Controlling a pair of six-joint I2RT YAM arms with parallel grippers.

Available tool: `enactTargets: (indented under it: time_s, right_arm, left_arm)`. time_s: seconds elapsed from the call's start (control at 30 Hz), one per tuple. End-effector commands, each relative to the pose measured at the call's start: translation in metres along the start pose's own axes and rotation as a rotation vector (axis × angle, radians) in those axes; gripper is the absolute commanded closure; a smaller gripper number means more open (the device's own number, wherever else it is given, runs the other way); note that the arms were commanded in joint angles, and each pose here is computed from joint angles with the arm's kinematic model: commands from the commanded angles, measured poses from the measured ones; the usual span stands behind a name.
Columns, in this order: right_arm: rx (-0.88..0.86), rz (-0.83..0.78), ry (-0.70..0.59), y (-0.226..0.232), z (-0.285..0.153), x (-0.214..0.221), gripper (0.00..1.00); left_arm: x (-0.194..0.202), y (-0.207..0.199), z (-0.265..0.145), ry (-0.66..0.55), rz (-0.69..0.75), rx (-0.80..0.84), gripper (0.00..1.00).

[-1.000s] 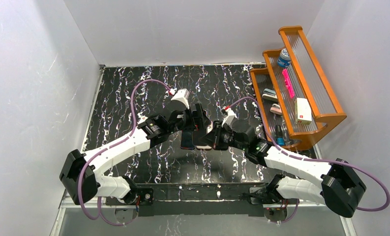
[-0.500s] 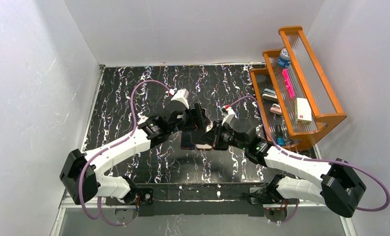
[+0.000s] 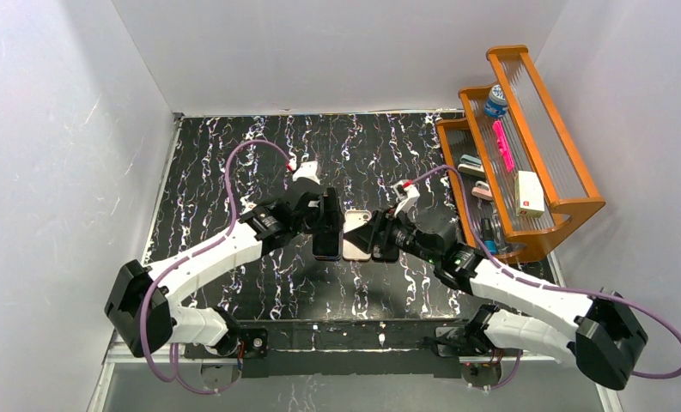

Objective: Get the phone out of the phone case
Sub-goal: Place the phone at the center of the board.

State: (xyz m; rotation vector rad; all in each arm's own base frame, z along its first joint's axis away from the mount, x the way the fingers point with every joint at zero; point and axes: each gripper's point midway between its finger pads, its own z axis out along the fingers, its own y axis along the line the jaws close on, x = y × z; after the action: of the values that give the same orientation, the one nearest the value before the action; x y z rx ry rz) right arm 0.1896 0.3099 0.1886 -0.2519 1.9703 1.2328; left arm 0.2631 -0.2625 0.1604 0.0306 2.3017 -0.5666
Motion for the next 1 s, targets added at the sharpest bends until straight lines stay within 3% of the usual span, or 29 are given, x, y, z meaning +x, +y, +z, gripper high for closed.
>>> enactTargets:
  time_s: [0.0, 0.1, 0.23, 0.53, 0.97]
  right_arm:
    - [0.030, -0.068, -0.147, 0.003, -0.014, -0.034, 0.22]
    - [0.075, -0.089, -0.188, -0.004, -0.025, -0.041, 0.11]
    - [0.114, -0.105, -0.232, -0.011, -0.038, -0.048, 0.06]
    - [0.138, -0.123, -0.243, -0.015, -0.045, -0.049, 0.05]
    - [0.133, -0.128, -0.228, -0.014, -0.040, -0.047, 0.05]
  left_arm:
    - [-0.005, 0.047, 0.001, 0.021, 0.071, -0.167, 0.94]
    - [-0.001, 0.068, 0.008, 0.072, 0.098, -0.231, 0.92]
    - [0.010, 0.092, 0.027, 0.169, 0.104, -0.280, 0.89]
    - [0.023, 0.127, 0.052, 0.281, 0.087, -0.351, 0.72]
    - [0.037, 0.116, 0.076, 0.316, 0.032, -0.277, 0.37]
